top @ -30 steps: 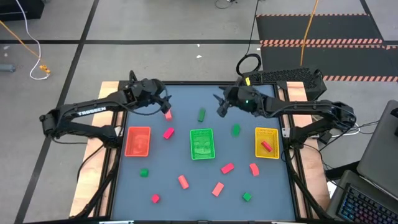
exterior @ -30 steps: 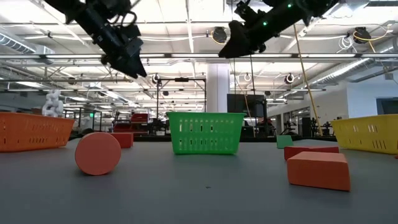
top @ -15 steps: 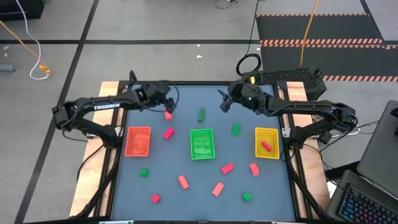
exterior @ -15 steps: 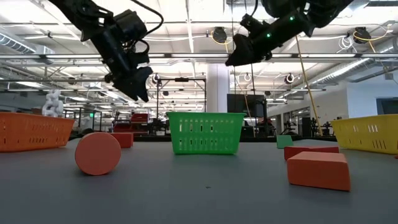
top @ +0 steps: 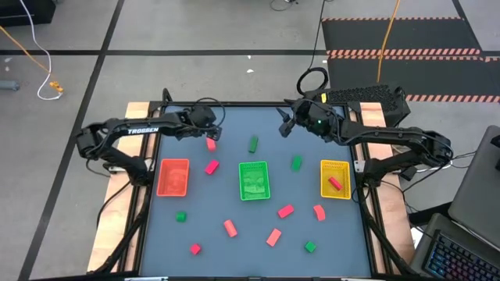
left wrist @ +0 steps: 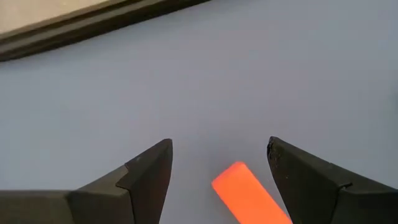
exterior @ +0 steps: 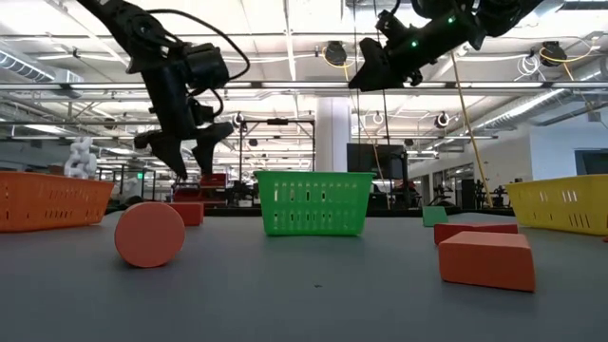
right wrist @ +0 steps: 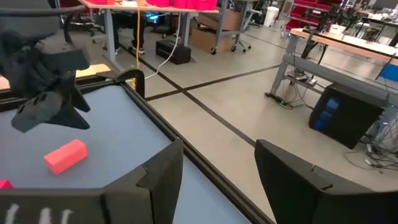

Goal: Sort & place blocks by color
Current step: Put the orange block into the green bin

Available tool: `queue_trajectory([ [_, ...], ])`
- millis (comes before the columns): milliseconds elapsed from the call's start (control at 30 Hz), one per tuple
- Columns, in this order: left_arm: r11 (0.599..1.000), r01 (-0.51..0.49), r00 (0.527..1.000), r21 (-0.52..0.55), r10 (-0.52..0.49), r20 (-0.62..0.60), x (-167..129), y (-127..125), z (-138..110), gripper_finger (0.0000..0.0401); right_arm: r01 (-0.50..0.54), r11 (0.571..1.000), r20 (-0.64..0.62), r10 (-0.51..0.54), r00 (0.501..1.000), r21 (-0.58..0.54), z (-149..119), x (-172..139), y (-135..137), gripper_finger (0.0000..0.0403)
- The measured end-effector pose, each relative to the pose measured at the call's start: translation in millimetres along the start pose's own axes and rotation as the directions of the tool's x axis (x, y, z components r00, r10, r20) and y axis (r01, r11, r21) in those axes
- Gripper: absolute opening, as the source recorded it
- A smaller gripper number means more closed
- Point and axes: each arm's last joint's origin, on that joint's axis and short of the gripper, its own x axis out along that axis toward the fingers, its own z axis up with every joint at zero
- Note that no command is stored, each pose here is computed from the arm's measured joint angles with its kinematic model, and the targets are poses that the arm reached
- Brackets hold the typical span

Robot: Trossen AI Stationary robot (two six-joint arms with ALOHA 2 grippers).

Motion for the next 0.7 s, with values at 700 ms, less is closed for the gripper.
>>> queue_trajectory([
  [700, 1.0, 0.019, 0.978, 0.016, -0.015, -0.206, 28.9, -17.6, -26.2, 0.0264, -0.004, 1.0, 0.002, 0.004, 1.0, -0.029, 0.2, -0.1, 0.2, 0.0196],
])
